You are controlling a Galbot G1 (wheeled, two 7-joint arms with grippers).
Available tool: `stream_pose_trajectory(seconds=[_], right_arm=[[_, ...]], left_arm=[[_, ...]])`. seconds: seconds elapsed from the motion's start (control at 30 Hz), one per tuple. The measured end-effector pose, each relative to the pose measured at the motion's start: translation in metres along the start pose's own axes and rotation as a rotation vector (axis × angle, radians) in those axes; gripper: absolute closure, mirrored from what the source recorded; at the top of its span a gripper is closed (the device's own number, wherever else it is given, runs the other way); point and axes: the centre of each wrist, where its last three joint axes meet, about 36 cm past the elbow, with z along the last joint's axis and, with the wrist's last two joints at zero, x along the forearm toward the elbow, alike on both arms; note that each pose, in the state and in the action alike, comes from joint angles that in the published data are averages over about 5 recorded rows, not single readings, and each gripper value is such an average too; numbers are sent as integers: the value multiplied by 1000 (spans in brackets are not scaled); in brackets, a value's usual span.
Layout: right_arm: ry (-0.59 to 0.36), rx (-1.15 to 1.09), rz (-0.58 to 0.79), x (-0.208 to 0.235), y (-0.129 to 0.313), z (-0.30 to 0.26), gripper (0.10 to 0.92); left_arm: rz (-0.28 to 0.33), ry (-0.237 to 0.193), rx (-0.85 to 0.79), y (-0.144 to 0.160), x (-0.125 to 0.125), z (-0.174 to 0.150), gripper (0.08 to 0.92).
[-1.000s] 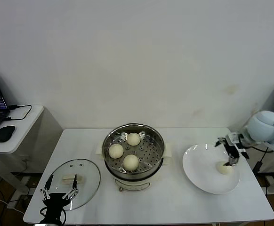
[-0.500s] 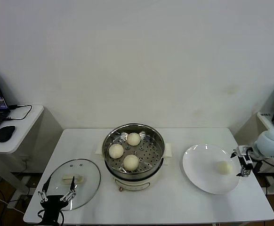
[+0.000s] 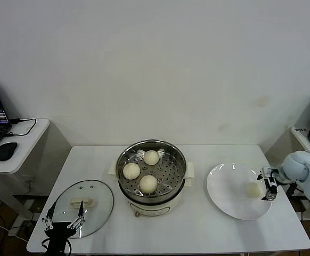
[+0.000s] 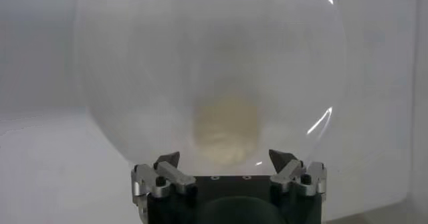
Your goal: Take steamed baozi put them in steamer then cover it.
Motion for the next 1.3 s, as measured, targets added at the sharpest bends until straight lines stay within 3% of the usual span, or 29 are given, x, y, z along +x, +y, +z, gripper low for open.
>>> stream_pose_trajectory(seconds=[0.23,0.6,0.73,0.97,1.3], right_arm=[[-2,-14,6,-13,-4,-4,226],[-5,-22,-5,-18,-6,-7,396],[-8,-24,-8,-13,-9,-8,418],[-16,-30,7,21,-22,-10,418],[-84,-12,76,107,-49,-41,406]], left_arm=[[-2,1,1,0,-1,1,177],[-2,2,2,-1,0,1,177],[-1,-1,2,-1,0,0,177],[6,-8,4,-3,-2,-1,177],[21,-20,10,-10,-7,-2,177]])
